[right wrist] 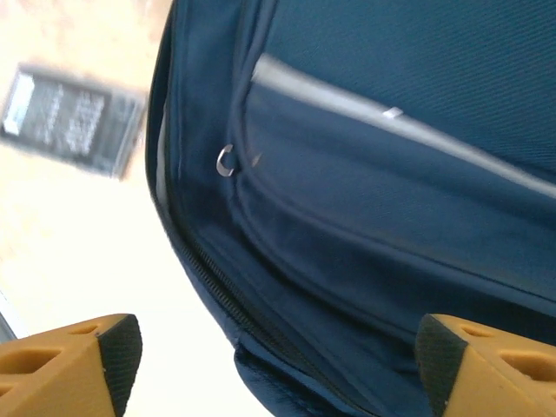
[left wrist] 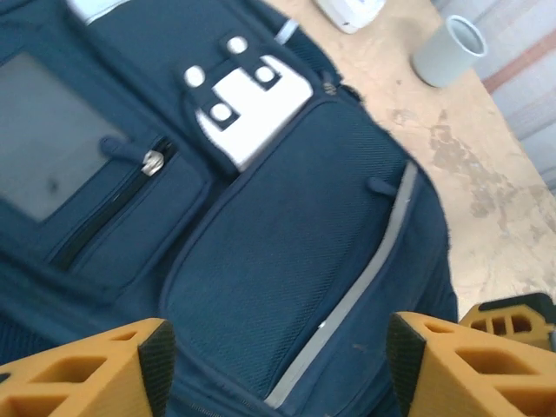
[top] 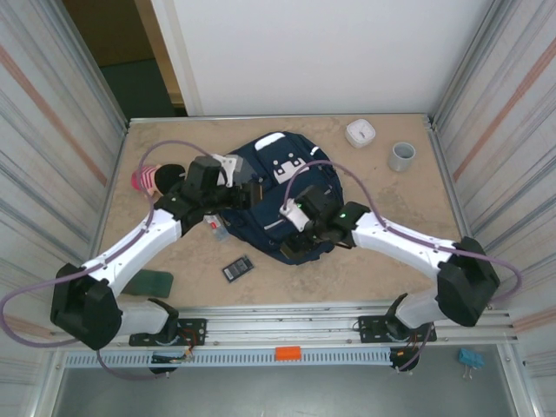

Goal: Pack books, pencil case, and school supplies into a backpack

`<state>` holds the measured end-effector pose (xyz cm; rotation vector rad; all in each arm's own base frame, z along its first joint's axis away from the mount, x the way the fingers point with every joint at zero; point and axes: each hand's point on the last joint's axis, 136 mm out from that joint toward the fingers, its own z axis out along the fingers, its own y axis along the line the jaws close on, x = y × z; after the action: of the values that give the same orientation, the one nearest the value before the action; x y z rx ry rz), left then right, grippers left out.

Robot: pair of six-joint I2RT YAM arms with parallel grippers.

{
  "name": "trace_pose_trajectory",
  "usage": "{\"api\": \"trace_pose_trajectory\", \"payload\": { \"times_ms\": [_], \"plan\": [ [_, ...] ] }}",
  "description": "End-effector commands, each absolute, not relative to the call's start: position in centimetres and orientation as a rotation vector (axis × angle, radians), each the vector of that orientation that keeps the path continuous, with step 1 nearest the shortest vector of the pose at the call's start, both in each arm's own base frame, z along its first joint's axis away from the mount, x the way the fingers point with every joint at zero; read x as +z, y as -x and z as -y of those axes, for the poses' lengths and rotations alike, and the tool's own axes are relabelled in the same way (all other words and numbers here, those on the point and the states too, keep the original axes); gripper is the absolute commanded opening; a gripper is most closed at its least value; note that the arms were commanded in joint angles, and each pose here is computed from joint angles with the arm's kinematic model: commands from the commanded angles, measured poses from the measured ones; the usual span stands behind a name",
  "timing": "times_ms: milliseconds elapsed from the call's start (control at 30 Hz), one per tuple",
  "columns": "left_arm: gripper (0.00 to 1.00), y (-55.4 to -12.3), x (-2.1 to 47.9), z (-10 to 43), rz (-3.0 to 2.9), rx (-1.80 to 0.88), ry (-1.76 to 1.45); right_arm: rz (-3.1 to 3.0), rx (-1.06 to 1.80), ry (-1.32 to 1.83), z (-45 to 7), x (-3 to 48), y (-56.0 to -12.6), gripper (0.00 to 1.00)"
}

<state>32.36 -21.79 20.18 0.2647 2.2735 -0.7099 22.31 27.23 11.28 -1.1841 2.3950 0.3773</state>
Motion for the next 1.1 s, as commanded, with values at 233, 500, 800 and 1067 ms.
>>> {"api": "trace_pose_trajectory", "payload": {
  "times_ms": [233, 500, 800, 1067],
  "plan": [
    [0.67, -30.7, 17.3, 19.0, -2.324, -0.735, -0.055, -2.302, -0.047, 1.469, -27.0, 5.9, -23.8, 0.7],
    [0.65, -30.5, 16.2, 17.7, -2.357, -0.68, 0.003, -2.099, 0.105, 1.391, -27.6, 13.3, -24.0, 0.0],
    [0.65, -30.1, 16.6, 17.9, -2.283, -0.741, -0.003, -1.899, 0.297, 1.206, -25.1, 23.6, -25.1, 0.0],
    [0.65, -29.8, 16.0, 18.6, -2.168, -0.805, -0.081, -1.871, 0.338, 1.119, -23.4, 26.3, -26.4, 0.0]
  ]
}}
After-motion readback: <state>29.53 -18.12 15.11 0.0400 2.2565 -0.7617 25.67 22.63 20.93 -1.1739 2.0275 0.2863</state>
